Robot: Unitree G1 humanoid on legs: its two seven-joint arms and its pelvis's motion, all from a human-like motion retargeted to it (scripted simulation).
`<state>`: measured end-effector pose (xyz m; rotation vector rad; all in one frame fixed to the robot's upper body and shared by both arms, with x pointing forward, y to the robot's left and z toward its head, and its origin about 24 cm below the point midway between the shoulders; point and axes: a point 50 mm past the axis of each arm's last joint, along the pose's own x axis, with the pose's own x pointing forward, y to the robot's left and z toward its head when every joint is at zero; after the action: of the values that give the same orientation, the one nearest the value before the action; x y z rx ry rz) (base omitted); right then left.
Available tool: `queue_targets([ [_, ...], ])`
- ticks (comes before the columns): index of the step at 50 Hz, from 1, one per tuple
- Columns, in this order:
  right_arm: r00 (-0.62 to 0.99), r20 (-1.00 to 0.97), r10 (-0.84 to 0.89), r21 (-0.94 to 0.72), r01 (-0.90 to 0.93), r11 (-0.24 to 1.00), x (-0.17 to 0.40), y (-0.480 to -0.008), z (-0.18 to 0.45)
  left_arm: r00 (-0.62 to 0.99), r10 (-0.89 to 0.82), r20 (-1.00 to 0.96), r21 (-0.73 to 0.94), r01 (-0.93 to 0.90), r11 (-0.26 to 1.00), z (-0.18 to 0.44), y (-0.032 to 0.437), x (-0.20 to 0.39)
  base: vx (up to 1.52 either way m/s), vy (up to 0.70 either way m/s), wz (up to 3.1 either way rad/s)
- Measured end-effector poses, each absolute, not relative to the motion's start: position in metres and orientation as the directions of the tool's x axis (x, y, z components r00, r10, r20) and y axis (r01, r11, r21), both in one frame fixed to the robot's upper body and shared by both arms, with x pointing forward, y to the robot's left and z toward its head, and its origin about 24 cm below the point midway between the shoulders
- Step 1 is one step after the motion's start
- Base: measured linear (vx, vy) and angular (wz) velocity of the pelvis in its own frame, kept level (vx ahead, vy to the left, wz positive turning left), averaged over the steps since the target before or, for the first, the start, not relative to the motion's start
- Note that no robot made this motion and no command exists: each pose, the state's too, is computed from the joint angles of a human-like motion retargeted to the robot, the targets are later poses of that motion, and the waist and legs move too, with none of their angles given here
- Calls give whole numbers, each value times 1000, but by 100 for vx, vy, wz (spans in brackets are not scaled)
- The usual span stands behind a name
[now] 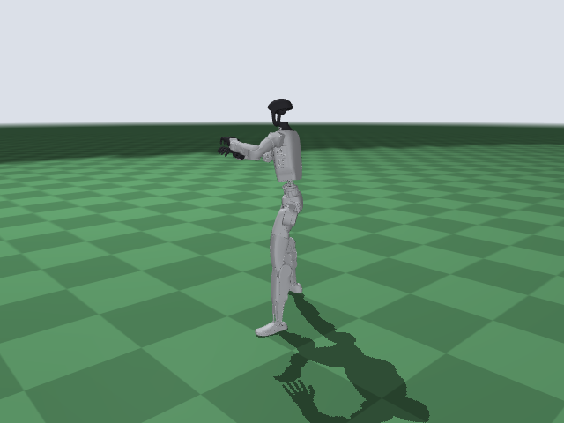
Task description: Kungfu
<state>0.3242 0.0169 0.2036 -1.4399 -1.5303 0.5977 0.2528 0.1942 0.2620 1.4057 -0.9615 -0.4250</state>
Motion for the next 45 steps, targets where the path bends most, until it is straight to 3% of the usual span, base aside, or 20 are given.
queue_targets([
  [6,161,261,952,-893,414,175,322,6,168,595,-746,298,954,-153,259,223,187,264,-20,-49,-118],
  [11,232,229,945,-937,315,149,322,-34,115,627,-730,273,942,-21,335,149,164,290,-29,-42,-60],
  [15,359,138,923,-978,197,70,318,-88,55,685,-691,229,877,163,453,55,97,312,-29,13,23],
  [18,456,39,889,-992,124,-20,309,-126,24,711,-698,85,852,311,420,2,44,297,-14,8,23],
  [20,488,19,873,-991,122,-47,305,-144,19,724,-689,31,874,315,370,-7,30,295,-18,18,-14],
  [28,540,193,819,-981,111,158,273,-173,9,617,-786,-33,928,312,205,-16,11,280,0,-3,-56],
  [36,793,197,576,-946,1,323,236,-182,-24,470,-877,-96,931,355,88,-5,-3,277,4,7,29],
  [40,890,160,426,-890,-57,453,212,-198,-28,445,-896,-15,954,276,121,22,-4,289,11,25,84],
  [45,972,34,231,-681,-147,718,178,-240,-16,452,-855,255,933,118,341,94,14,309,9,20,53],
])
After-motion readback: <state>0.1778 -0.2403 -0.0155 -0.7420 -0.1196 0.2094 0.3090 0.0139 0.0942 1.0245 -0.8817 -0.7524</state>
